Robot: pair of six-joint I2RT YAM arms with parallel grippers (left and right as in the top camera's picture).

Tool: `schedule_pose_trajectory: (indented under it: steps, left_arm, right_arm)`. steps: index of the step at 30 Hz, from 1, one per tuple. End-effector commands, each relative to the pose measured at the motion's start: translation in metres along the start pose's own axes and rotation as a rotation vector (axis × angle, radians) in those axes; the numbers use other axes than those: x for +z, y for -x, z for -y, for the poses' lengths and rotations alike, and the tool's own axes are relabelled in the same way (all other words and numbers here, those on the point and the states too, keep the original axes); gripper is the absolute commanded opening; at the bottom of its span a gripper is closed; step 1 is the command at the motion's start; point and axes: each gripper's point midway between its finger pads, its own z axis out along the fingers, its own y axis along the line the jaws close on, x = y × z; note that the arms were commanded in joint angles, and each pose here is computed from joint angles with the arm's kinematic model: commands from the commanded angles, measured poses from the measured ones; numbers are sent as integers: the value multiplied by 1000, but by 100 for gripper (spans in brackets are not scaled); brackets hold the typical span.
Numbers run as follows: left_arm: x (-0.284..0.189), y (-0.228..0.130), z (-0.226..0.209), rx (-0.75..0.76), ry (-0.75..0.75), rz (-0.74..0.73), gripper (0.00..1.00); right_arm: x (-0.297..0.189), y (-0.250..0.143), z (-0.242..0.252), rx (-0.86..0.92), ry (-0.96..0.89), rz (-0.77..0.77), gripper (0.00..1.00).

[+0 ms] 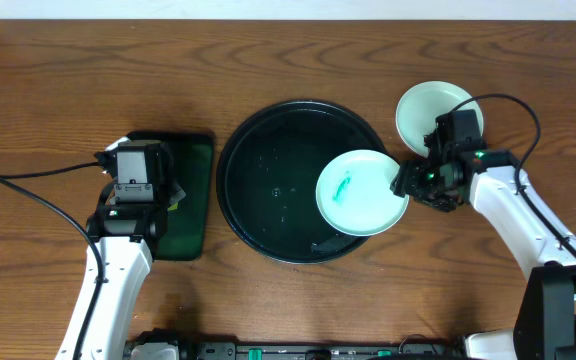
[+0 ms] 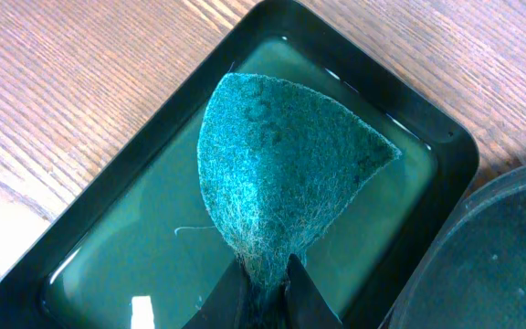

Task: Clean dirty plates on tray and stack at the side
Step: 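Move the right gripper to the remaining green plate's rim and pin it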

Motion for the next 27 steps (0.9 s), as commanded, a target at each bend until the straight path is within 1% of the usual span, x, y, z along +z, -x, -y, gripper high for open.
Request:
schedule_pose_trajectory:
  steps: [1,5,7,8,11,14,15,22,27]
  left_arm:
    - [-2,3,-1,-13,0,14,8]
    - [-2,3,-1,-12,0,13,8]
    - [-2,3,-1,-13,0,14,8]
    - [-2,3,-1,-13,0,14,8]
    - [-2,3,-1,-13,0,14,7]
    - [-2,3,-1,-13,0,14,7]
    - [-2,3,-1,-13,0,14,8]
    - [-2,3,-1,-12,-1,13,7]
    - [-1,-4,12,-11,-72,-33,8]
  right_arm:
    - [13,-11,-1,63,-6,-6,63]
    - [27,-25,-2,58,-20,-34,63]
    - [32,-27,-6,48,-17,-38,56]
    - [34,-27,-9,42,-13,-36,47]
    - [39,-29,-16,31,-6,-37,28]
    - [41,-33,-25,0,3,-38,3]
    - [41,-33,-28,-9,9,-35,1]
    - [27,-17,-56,-63,46,3,1]
    - [9,5,-82,-121,92,62,1]
